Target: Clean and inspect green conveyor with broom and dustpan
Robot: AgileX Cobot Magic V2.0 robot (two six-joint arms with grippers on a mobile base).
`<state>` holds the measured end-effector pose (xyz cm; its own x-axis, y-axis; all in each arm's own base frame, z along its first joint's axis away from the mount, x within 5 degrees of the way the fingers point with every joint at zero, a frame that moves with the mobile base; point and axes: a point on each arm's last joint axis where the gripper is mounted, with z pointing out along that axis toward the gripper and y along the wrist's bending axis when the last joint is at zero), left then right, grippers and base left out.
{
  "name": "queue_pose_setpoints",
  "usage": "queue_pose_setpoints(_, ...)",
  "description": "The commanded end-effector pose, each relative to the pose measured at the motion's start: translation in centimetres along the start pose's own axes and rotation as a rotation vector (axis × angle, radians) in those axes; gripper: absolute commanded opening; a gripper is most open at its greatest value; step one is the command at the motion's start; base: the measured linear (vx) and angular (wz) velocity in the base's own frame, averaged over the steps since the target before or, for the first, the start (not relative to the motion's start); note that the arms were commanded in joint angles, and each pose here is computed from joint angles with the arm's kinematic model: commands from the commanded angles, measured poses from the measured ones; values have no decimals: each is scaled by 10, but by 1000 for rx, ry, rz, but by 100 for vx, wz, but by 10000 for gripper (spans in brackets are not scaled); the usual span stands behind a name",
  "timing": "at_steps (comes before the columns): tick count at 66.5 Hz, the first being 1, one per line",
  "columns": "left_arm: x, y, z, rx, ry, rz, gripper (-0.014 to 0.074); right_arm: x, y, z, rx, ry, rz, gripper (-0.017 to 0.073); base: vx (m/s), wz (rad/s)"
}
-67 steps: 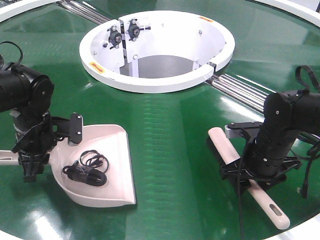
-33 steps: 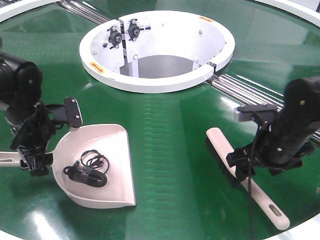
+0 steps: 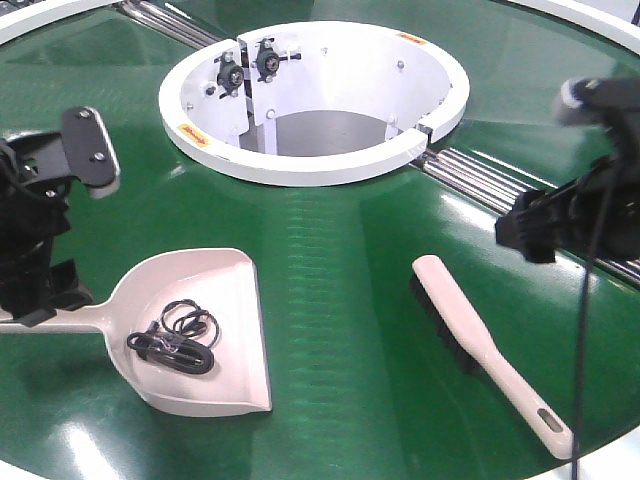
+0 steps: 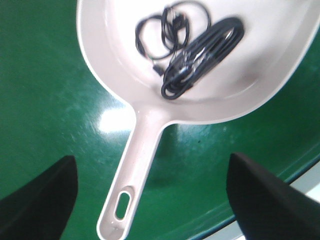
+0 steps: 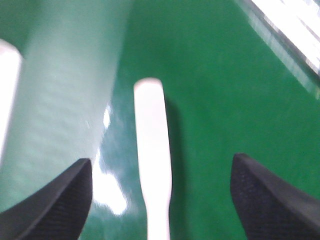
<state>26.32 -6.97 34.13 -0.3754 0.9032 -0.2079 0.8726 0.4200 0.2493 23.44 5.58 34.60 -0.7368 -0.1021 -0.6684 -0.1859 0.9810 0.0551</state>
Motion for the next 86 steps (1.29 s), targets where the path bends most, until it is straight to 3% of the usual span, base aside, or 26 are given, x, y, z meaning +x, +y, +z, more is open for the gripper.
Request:
queue_pose_setpoints(1, -4, -7, -32, -67, -145, -31, 575, -10, -1, -35, 6, -189, -13, 550, 0, 0)
queue_pose_setpoints(11, -6, -24, -62, -53, -330, -126, 575, -4, -1, -70, 1, -292, -17, 550, 0, 0)
queue_pose_setpoints(18, 0, -36, -89, -103, -435, -180, 575, 2, -1, -95, -1, -374, -32, 550, 0, 0)
queue_pose_setpoints(26, 14, -53, -119, -149, -524, -307, 575, 20, -2, -115, 4, -483, -78, 550, 0, 0)
queue_pose_setpoints(34, 27, -68, -132, -193, -602, -368, 575, 54, -4, -118, 7, -577, -95, 550, 0, 0)
queue_pose_setpoints(47, 52, -92, -95, -264, -705, -488, 575, 111, -8, -122, 15, -747, -125, 538, 0, 0)
queue_pose_setpoints(63, 100, -136, -40, -469, -984, -628, 575, 174, -12, -110, 26, -843, -148, 503, 0, 0)
queue_pose_setpoints(71, 114, -147, -14, -544, -1035, -635, 575, 186, -13, -85, 26, -820, -148, 487, 0, 0)
queue_pose_setpoints(86, 119, -150, 5, -579, -1053, -652, 565, 194, -14, -63, 14, -851, -128, 447, 0, 0)
